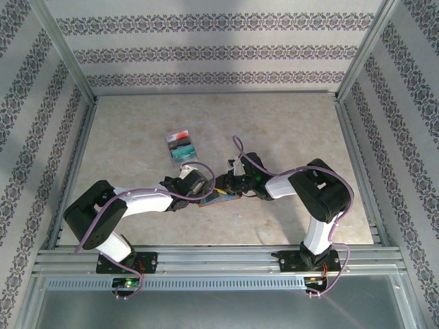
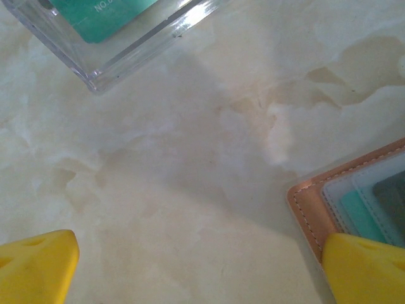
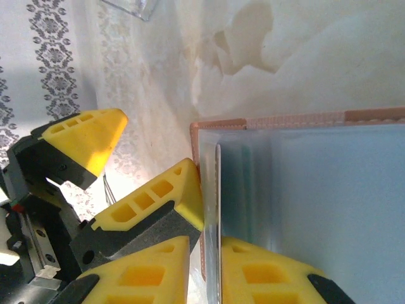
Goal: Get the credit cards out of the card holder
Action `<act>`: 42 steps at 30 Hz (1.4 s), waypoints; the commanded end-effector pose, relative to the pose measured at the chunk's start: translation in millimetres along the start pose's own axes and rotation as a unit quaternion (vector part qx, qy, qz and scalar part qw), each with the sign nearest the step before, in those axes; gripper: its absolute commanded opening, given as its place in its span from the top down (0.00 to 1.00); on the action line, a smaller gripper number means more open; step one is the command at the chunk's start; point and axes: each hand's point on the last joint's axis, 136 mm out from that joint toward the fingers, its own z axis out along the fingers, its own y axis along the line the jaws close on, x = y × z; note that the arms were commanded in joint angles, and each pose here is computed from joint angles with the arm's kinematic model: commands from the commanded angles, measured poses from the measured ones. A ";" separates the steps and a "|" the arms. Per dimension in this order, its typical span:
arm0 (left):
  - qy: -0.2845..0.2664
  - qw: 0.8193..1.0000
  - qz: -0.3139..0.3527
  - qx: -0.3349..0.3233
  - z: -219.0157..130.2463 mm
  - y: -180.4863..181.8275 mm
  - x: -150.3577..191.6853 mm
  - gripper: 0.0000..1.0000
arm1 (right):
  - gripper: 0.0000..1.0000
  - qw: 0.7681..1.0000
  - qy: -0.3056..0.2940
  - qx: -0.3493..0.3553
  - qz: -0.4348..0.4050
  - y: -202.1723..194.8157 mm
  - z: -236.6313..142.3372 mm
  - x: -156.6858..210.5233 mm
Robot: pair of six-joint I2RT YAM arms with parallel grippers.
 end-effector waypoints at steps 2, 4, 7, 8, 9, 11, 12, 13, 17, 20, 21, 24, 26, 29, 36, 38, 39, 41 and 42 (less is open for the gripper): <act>0.030 0.999 0.011 -0.019 3.1 10.2 14.4 0.01 | 0.80 0.999 -0.007 -0.038 -0.014 16.2 -7.3 -4.5; 0.030 0.999 0.012 -0.019 3.2 10.0 14.0 0.01 | 0.80 0.999 -0.009 -0.037 -0.012 14.7 -8.3 -5.0; 0.030 0.999 0.012 -0.019 3.1 10.1 13.3 0.01 | 0.83 0.999 -0.011 -0.035 -0.011 12.0 -10.0 -5.7; 0.030 0.999 0.012 -0.019 3.1 10.1 13.4 0.01 | 0.85 0.999 -0.012 -0.035 -0.010 11.4 -10.2 -5.9; 0.030 0.999 0.013 -0.020 3.0 10.2 13.3 0.01 | 0.88 0.999 -0.014 -0.033 -0.009 9.9 -11.1 -6.8; 0.030 0.999 0.013 -0.020 3.0 10.4 13.5 0.01 | 0.91 0.999 -0.017 -0.029 -0.007 7.1 -12.4 -7.4; 0.029 0.999 0.012 -0.020 2.8 10.4 13.1 0.01 | 0.92 0.999 -0.020 -0.027 -0.007 5.9 -13.3 -7.8; 0.030 0.999 0.013 -0.021 2.7 10.8 13.3 0.01 | 0.93 0.999 -0.022 -0.024 -0.007 4.5 -14.2 -8.1; 0.030 0.999 0.012 -0.022 2.6 11.6 13.1 0.01 | 0.93 0.999 -0.028 -0.016 -0.008 1.0 -19.0 -10.1; 0.030 0.999 0.012 -0.023 2.8 12.3 13.3 0.01 | 0.93 0.999 -0.032 -0.009 -0.008 -2.5 -22.5 -11.0; 0.030 0.999 0.011 -0.022 2.9 12.2 13.3 0.01 | 0.92 0.999 -0.033 -0.007 -0.009 -3.4 -23.9 -11.6; 0.030 0.999 0.009 -0.021 3.0 12.4 13.3 0.01 | 0.91 0.999 -0.035 0.002 -0.009 -7.1 -26.7 -11.9; 0.029 0.999 0.008 -0.018 2.4 11.7 12.6 0.01 | 0.91 0.999 -0.034 0.008 -0.009 -9.3 -26.9 -11.1; 0.024 1.000 0.001 -0.007 -2.4 9.1 6.9 0.01 | 0.91 0.999 -0.033 0.010 -0.008 -11.2 -26.5 -10.4; -0.032 0.998 -0.031 0.051 -30.7 -5.1 -33.8 0.01 | 0.91 0.999 -0.031 0.010 -0.008 -11.7 -24.4 -10.7; -0.042 0.997 -0.028 0.063 -35.4 -10.0 -42.5 0.01 | 0.90 0.999 -0.031 0.009 -0.009 -10.6 -23.9 -10.8; -0.044 0.996 -0.026 0.071 -36.3 -13.7 -45.4 0.01 | 0.90 0.999 -0.030 0.009 -0.009 -10.1 -23.6 -10.7; -0.041 0.996 -0.016 0.080 -35.3 -21.1 -47.9 0.01 | 0.90 0.999 -0.030 0.009 -0.009 -9.4 -23.4 -11.1; -0.039 0.996 -0.008 0.078 -33.4 -23.8 -47.9 0.01 | 0.90 0.999 -0.031 0.009 -0.009 -9.5 -23.6 -11.3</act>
